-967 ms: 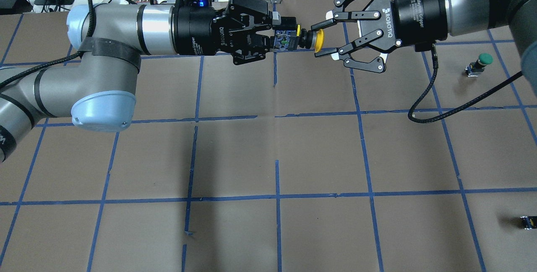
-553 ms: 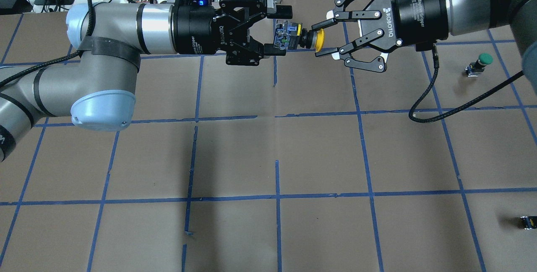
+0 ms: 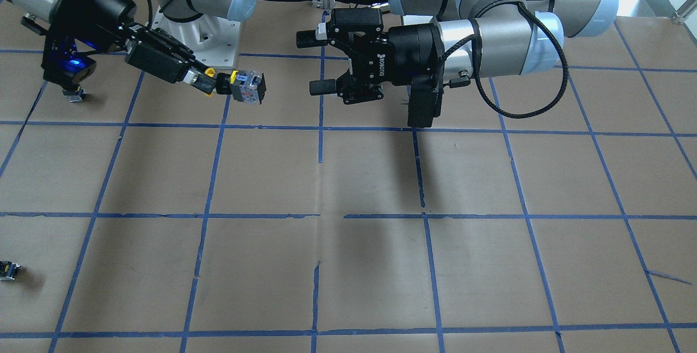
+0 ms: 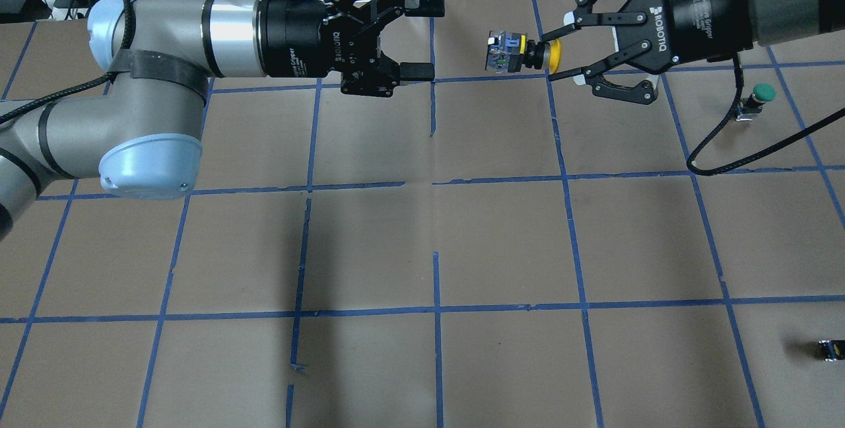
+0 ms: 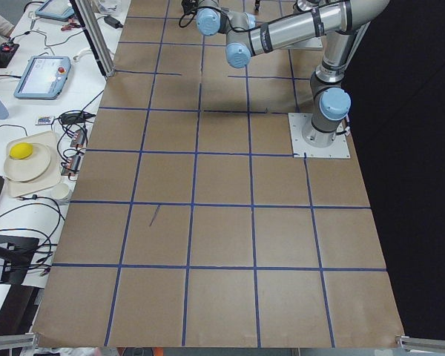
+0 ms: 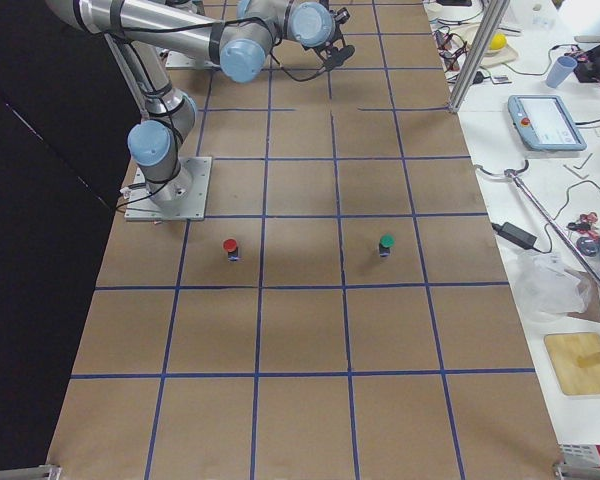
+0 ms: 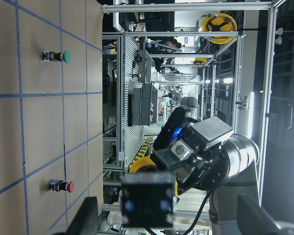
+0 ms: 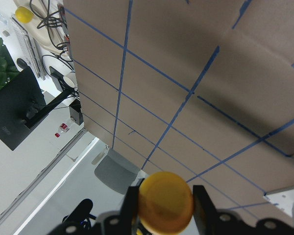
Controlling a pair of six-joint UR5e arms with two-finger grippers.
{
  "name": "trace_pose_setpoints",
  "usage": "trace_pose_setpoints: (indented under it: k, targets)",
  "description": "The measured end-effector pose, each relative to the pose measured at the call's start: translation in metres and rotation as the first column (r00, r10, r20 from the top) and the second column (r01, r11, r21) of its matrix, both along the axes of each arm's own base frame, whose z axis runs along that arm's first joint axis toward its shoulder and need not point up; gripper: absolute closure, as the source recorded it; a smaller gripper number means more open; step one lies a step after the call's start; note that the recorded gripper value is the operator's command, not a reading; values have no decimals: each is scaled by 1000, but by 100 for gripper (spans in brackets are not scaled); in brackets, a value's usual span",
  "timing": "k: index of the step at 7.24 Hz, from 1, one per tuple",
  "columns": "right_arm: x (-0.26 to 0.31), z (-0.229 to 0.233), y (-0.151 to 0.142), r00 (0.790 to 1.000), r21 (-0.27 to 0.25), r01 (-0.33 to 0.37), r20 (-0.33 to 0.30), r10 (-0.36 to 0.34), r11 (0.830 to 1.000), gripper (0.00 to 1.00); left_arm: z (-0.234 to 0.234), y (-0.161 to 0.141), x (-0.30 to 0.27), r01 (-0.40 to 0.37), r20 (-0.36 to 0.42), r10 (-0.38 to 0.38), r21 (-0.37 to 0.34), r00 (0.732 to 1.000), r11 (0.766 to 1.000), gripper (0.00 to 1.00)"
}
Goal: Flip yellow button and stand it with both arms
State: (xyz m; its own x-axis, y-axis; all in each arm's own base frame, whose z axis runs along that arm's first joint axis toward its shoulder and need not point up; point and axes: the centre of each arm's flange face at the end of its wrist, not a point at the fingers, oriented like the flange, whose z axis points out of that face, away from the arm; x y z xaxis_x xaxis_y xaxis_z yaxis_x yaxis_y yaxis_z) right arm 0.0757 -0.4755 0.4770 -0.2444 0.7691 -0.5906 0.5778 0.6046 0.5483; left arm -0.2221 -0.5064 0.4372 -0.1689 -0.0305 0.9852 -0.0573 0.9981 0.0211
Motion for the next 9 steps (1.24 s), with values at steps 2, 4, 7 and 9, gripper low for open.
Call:
trace_pose_setpoints:
  k: [2,4,7,9]
  targets:
    - [-28,-19,4,942,-129,-226,-281,183,966,73,-6,-9,12,-43,145,45,-15,988,999,0]
    - [-50,-43,14,690,-132,-612,-570,446,780,76,-12,-11,20,-78,309,85,-34,947,996,0]
    - [-97,-76,20,329,-97,-910,-760,560,404,76,-24,-21,41,-130,605,149,-75,782,989,0]
    - [-141,-97,24,169,-80,-979,-836,521,188,76,-9,-31,54,-140,768,142,-68,625,988,0]
